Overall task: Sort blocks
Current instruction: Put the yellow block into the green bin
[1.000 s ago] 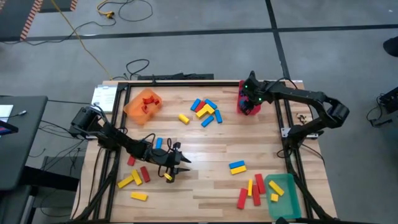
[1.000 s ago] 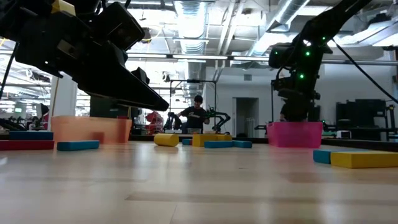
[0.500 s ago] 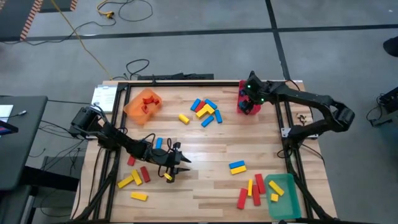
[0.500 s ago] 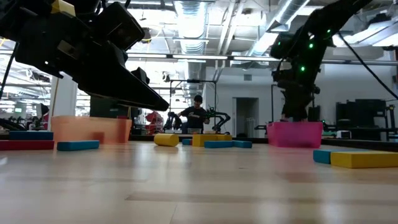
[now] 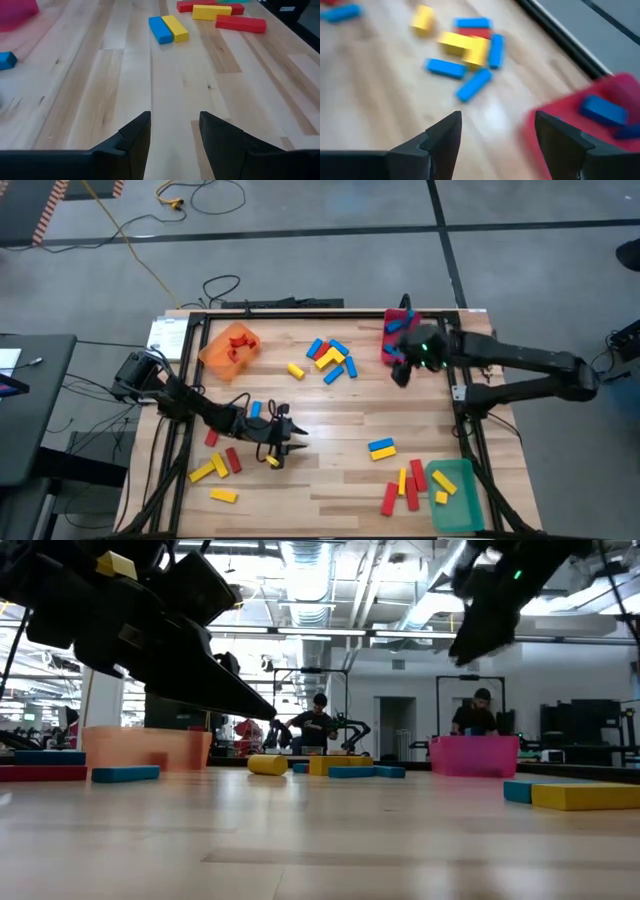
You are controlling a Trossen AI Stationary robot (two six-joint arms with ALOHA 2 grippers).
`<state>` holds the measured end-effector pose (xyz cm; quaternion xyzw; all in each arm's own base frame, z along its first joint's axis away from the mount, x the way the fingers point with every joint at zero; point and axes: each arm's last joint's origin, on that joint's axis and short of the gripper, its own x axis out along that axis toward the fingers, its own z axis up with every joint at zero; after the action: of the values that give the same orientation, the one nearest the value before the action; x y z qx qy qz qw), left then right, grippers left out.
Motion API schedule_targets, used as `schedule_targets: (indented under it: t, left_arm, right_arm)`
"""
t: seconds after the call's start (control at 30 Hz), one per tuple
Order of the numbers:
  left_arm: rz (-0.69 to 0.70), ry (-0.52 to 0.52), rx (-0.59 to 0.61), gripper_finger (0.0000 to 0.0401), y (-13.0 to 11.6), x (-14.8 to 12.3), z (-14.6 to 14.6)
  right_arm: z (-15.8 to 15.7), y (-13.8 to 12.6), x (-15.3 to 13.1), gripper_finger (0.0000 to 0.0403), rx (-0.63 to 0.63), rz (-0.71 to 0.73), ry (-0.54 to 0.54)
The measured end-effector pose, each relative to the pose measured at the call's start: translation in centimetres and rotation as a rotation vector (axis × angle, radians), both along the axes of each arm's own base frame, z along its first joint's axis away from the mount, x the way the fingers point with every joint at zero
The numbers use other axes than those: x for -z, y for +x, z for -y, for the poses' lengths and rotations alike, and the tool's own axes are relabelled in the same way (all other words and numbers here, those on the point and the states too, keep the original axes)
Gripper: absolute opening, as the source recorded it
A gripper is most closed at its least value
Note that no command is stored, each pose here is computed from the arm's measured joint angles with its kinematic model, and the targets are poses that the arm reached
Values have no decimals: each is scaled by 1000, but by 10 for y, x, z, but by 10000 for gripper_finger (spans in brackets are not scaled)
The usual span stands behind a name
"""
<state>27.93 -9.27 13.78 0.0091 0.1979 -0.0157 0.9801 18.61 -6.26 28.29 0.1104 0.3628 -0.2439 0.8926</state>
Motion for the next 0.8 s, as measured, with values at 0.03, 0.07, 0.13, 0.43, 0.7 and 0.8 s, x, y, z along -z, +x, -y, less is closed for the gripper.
schedule_targets:
  t: [0.03, 0.07, 0.13, 0.43, 0.7, 0.8]
  left_arm:
    - [0, 2, -2, 165, 0, 0, -1]
    - [-1, 3, -6, 165, 1, 0, -2]
    - [-1, 3, -14, 165, 1, 0, -4]
    - [-1, 4, -41, 165, 4, 0, -12]
    - [11, -12, -58, 165, 6, -3, -19]
    - [21, -33, -19, 165, 5, -8, -19]
  right_arm:
    - [-9, -1, -3, 265, -37, 20, 1]
    - [-18, -1, -6, 265, -71, 41, 8]
    - [-35, -3, -10, 265, -145, 72, 22]
    - [-106, -7, -12, 265, -462, 99, 108]
    - [-149, -7, 1, 265, -587, 30, 184]
    - [-161, -2, 8, 265, -625, -3, 180]
